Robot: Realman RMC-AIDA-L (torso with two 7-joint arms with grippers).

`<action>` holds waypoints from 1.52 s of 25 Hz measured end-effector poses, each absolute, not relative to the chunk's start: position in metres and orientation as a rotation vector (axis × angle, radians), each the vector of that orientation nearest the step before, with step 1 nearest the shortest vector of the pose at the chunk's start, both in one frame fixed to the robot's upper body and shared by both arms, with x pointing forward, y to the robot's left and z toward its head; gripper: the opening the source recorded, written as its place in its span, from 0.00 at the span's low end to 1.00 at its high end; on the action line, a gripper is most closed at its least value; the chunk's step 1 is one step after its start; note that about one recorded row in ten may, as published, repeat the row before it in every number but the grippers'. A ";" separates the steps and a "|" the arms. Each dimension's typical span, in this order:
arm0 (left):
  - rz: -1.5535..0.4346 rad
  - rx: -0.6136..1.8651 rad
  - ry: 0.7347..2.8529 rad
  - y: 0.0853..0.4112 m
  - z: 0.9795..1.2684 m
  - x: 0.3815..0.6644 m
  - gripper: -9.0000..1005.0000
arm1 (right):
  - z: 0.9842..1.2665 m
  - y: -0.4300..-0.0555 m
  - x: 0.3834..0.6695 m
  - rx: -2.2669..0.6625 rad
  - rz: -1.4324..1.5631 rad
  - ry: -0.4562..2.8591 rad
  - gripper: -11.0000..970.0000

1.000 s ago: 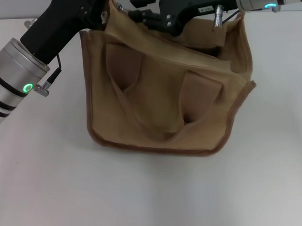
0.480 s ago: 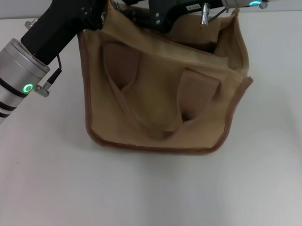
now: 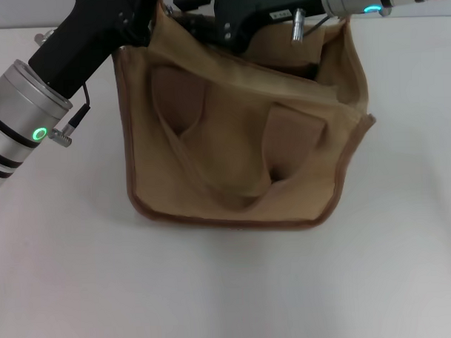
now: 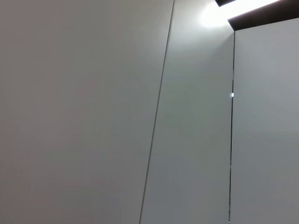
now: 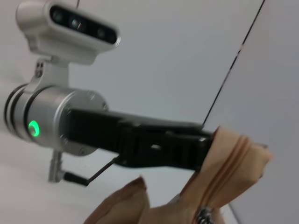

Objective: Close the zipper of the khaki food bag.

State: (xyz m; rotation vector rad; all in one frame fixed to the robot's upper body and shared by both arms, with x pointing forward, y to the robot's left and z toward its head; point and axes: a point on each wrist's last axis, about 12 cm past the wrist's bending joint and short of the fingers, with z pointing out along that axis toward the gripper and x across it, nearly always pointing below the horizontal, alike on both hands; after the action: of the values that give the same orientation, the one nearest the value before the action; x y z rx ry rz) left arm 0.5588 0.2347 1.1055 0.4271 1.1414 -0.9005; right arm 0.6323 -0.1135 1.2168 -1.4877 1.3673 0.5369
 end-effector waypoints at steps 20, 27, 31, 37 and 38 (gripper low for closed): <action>-0.898 0.427 1.145 0.236 1.105 0.559 0.04 | 1.212 -0.109 0.630 -1.501 0.537 1.341 0.26; -0.898 0.426 1.147 0.236 1.105 0.559 0.04 | 1.213 -0.106 0.631 -1.509 0.523 1.335 0.25; -0.899 0.426 1.146 0.235 1.105 0.559 0.04 | 1.212 -0.105 0.631 -1.510 0.524 1.337 0.25; -0.900 0.427 1.142 0.235 1.105 0.559 0.05 | 1.212 -0.107 0.631 -1.498 0.532 1.347 0.17; -0.901 0.427 1.142 0.235 1.105 0.559 0.05 | 1.212 -0.107 0.631 -1.496 0.532 1.347 0.13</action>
State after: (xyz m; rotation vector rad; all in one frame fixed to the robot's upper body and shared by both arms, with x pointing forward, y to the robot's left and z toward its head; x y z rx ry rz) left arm 0.5586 0.2352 1.1055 0.4268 1.1417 -0.9005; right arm 0.6312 -0.1073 1.2122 -1.4959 1.3473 0.5320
